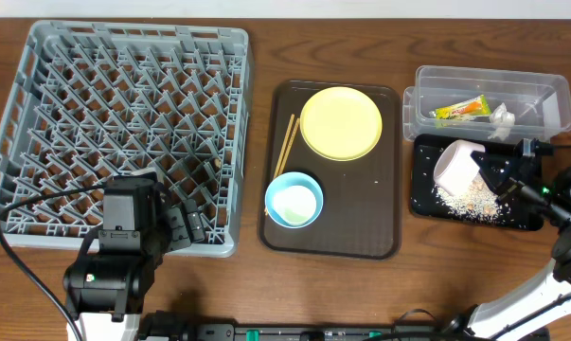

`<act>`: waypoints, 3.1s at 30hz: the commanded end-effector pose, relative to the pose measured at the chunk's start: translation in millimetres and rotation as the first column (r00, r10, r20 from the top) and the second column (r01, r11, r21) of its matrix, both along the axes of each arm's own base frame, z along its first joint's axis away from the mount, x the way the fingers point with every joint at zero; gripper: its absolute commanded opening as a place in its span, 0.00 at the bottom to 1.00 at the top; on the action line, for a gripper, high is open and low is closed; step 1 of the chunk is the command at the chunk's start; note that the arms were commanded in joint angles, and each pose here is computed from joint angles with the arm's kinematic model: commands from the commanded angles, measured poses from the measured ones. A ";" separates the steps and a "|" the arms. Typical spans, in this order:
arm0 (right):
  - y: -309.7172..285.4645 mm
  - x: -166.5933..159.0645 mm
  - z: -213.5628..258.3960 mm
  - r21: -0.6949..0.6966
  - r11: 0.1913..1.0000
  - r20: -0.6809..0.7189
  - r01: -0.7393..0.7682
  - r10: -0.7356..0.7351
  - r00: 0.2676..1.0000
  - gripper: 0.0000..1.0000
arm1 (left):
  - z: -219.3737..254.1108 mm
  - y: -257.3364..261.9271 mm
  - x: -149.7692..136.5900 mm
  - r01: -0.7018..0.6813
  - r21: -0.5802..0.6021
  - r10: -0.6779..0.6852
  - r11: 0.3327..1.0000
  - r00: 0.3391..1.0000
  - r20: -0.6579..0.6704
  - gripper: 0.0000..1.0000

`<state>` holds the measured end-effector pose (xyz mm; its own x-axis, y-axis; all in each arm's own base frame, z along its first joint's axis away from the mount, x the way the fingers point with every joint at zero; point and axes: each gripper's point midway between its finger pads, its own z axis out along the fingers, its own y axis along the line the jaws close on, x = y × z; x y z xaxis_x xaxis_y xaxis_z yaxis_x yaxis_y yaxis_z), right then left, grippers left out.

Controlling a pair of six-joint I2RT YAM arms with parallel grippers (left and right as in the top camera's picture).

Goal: Sort waste into correct bins and load items into the dishwasher
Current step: 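Tilt the pink bowl to dump the rice onto the black tray, then carry the pink bowl left and set it on the yellow plate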

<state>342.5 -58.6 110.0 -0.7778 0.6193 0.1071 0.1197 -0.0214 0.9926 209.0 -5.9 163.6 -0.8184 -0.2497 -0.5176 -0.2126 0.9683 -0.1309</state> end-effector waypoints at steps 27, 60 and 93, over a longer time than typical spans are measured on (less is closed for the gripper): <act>-57.0 -23.4 12.0 0.132 0.968 -0.089 0.215 -0.204 0.975 0.01 | 9.1 -1.4 3.2 0.018 0.005 -0.018 1.000 1.000 0.025 0.94; 119.0 -49.1 51.2 -0.650 0.652 -0.047 -0.390 0.478 0.877 0.01 | 9.2 -1.4 3.3 0.018 0.005 -0.018 1.000 1.000 0.025 0.94; 276.7 70.0 32.1 -0.981 0.030 0.171 0.190 0.588 0.791 0.01 | 9.1 -1.4 3.2 0.018 0.005 -0.018 1.000 1.000 0.025 0.94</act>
